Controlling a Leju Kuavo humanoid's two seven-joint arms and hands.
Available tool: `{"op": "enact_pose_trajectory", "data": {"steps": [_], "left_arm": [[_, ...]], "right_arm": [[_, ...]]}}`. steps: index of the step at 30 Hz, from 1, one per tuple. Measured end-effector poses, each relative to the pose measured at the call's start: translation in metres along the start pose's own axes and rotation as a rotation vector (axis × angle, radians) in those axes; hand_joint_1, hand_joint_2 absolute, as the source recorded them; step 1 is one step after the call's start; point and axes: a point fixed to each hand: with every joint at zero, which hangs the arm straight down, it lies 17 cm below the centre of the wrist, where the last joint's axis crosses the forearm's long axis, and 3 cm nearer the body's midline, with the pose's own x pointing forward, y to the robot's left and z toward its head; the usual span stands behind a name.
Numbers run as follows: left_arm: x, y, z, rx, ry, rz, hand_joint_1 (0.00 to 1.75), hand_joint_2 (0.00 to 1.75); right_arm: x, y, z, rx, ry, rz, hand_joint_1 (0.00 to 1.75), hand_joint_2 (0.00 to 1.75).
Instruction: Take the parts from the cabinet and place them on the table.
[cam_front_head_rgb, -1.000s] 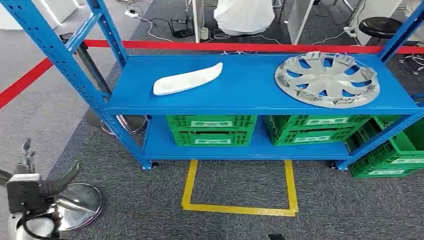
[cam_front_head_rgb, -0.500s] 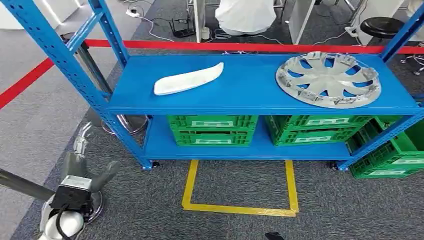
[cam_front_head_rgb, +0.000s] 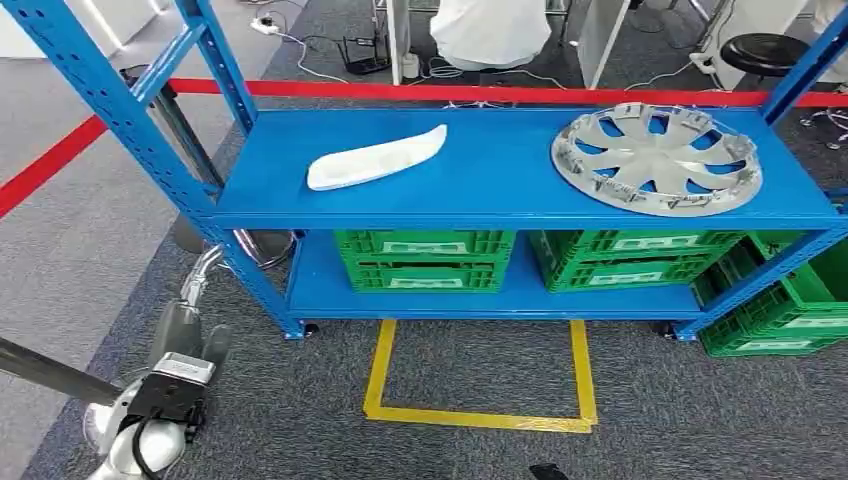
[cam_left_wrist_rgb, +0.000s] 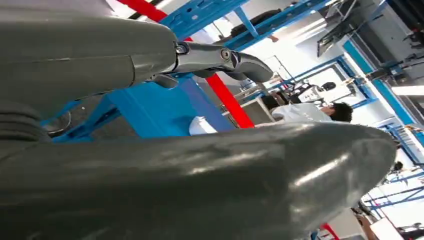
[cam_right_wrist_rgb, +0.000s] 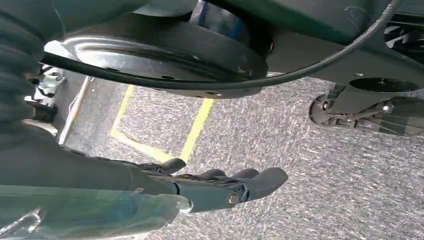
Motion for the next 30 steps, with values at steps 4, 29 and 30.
{"op": "enact_pose_trajectory", "data": {"steps": [4, 29, 30], "left_arm": [[0.000, 0.001, 0.000, 0.000, 0.000, -0.003, 0.00, 0.00], [-0.012, 0.024, -0.008, 0.095, 0.054, 0.010, 0.00, 0.00], [-0.012, 0.025, -0.008, 0.096, 0.054, 0.009, 0.00, 0.00]], "right_arm": [[0.000, 0.000, 0.000, 0.000, 0.000, 0.000, 0.00, 1.75], [0.004, -0.002, -0.001, -0.005, -0.002, 0.006, 0.00, 1.75], [0.004, -0.002, -0.001, -0.005, -0.001, 0.009, 0.00, 1.75]]}}
